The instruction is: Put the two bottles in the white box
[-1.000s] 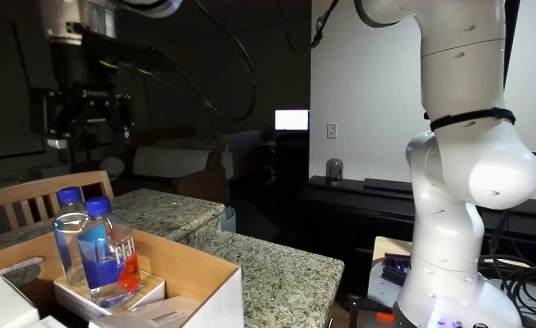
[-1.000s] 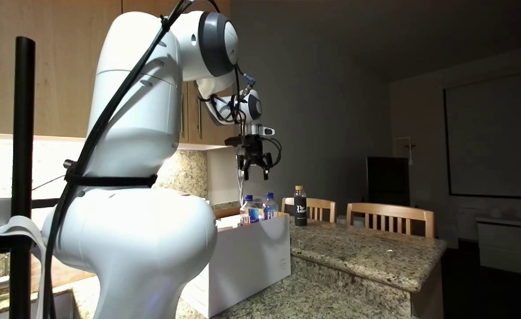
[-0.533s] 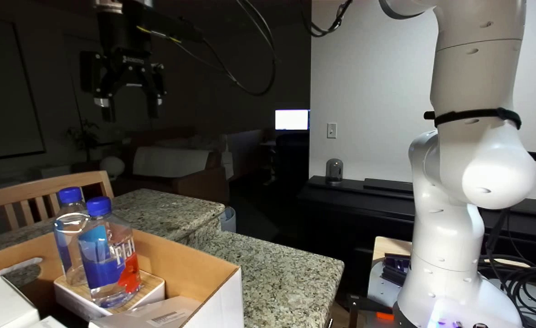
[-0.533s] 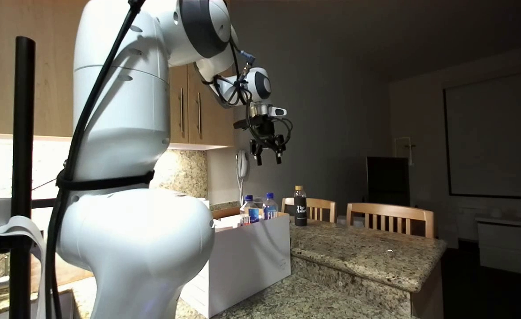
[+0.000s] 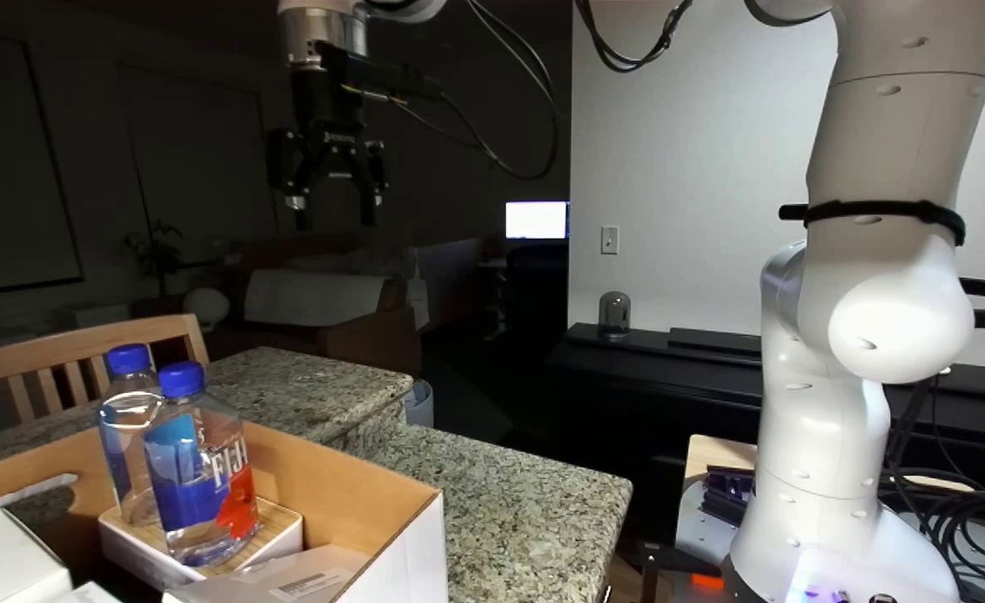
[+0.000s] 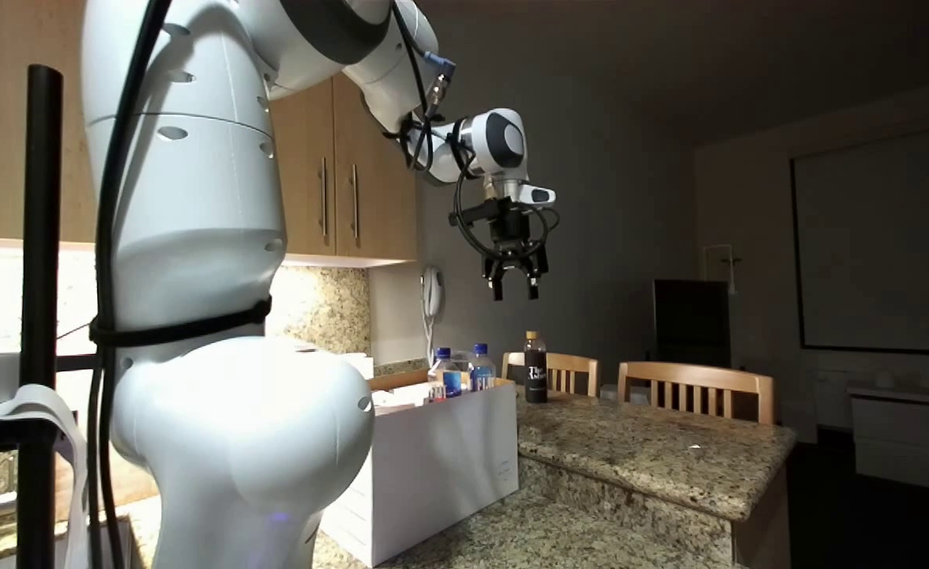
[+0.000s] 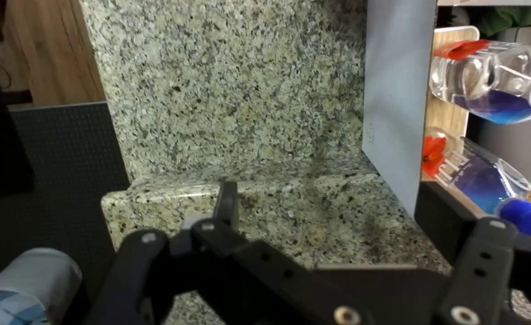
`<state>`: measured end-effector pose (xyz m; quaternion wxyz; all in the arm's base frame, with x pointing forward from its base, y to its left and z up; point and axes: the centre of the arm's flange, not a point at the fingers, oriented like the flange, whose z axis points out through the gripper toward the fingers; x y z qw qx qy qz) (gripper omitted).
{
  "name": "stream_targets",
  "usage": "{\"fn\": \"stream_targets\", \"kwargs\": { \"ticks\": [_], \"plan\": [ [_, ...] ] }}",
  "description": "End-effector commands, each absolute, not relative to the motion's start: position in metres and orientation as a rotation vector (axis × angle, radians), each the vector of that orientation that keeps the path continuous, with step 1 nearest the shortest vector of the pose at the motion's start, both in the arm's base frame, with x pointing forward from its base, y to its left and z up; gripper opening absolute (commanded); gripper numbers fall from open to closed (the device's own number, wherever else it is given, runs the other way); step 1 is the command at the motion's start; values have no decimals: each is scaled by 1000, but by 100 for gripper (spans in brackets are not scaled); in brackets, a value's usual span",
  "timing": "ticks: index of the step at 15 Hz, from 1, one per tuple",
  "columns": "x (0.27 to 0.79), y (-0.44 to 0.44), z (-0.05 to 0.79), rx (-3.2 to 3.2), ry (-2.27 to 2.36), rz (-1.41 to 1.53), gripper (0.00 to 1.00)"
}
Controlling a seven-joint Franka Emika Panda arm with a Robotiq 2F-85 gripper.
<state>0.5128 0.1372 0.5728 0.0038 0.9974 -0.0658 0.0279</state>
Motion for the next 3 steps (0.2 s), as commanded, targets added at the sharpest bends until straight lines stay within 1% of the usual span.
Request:
{"fn": "stream_targets", "kwargs": {
  "ticks": [1, 3],
  "plan": [
    [512, 126, 566, 3131, -243, 61, 100],
    [510, 112, 557, 3132, -286, 26, 100]
  ]
}}
